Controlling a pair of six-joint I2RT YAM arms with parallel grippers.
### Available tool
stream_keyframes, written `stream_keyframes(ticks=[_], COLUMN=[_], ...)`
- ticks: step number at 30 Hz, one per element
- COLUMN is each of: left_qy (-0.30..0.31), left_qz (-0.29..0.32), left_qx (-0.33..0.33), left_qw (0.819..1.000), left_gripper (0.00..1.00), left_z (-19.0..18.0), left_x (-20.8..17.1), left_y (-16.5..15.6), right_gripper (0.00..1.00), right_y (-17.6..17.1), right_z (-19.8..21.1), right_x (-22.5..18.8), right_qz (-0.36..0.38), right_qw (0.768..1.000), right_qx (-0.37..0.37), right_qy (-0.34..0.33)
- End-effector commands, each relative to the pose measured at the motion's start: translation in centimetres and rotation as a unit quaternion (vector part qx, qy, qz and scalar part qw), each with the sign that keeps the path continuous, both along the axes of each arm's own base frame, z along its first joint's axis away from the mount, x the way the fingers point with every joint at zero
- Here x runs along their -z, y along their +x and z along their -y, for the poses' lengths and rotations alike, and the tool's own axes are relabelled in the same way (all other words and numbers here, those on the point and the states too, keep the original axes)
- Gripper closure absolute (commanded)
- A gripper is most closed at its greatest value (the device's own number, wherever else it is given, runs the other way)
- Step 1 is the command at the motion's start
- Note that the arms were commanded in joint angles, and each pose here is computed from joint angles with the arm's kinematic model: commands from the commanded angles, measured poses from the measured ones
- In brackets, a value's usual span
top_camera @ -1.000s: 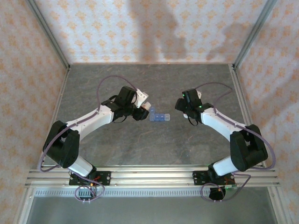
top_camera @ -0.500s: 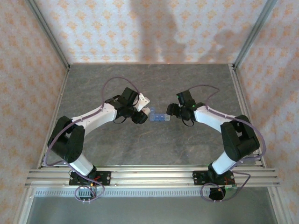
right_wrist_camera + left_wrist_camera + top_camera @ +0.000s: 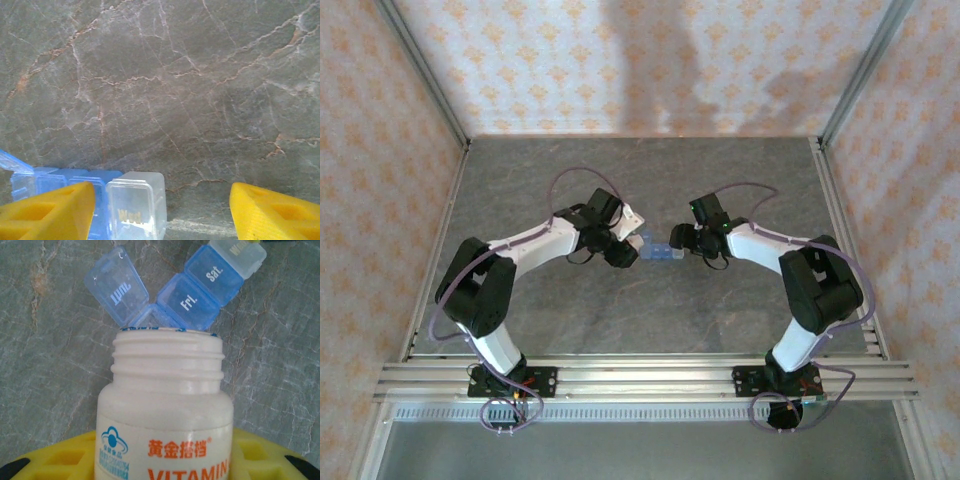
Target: Sort the pills into containers
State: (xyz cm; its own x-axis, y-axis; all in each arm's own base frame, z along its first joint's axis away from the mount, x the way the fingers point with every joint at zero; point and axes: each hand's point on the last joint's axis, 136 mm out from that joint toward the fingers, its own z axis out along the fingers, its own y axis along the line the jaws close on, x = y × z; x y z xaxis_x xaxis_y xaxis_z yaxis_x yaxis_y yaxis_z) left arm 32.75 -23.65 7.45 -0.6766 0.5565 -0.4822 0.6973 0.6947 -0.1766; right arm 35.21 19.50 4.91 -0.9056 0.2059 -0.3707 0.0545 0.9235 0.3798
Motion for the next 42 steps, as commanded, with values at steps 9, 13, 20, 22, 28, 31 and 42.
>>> stream_keyframes(ticks=[9, 13, 20, 22, 28, 31, 42], left_qy=[0.018, 0.030, 0.046, 0.051, 0.065, 0.073, 0.091], left_qz=[-0.014, -0.017, -0.023, -0.025, -0.030, -0.035, -0.043], left_qx=[0.033, 0.040, 0.048, 0.051, 0.054, 0.054, 0.054], left_qw=[0.999, 0.999, 0.998, 0.997, 0.996, 0.995, 0.993], left_gripper=[1.00, 1.00, 1.00, 1.00, 1.00, 1.00, 1.00], left_z=[1.2, 1.2, 1.1, 1.2, 1.2, 1.1, 0.9], left_x=[0.3, 0.6, 1.2, 1.3, 1.6, 1.9, 2.3], left_y=[0.0, -0.1, -0.3, -0.3, -0.3, -0.3, -0.3], right_gripper=[0.30, 0.30, 0.30, 0.31, 0.31, 0.31, 0.32], right_y=[0.5, 0.4, 0.1, 0.0, -0.1, -0.2, -0.4], right_z=[-1.2, -1.3, -1.4, -1.4, -1.4, -1.4, -1.2], right_x=[-0.4, -0.1, 0.4, 0.5, 0.8, 0.9, 1.5], right_qz=[0.009, 0.007, 0.001, -0.001, -0.004, -0.004, -0.011], right_qw=[1.000, 1.000, 1.000, 1.000, 1.000, 1.000, 1.000], right_qx=[-0.022, -0.024, -0.026, -0.027, -0.029, -0.030, -0.029], right_qy=[0.004, 0.002, 0.003, 0.003, 0.002, 0.000, -0.004])
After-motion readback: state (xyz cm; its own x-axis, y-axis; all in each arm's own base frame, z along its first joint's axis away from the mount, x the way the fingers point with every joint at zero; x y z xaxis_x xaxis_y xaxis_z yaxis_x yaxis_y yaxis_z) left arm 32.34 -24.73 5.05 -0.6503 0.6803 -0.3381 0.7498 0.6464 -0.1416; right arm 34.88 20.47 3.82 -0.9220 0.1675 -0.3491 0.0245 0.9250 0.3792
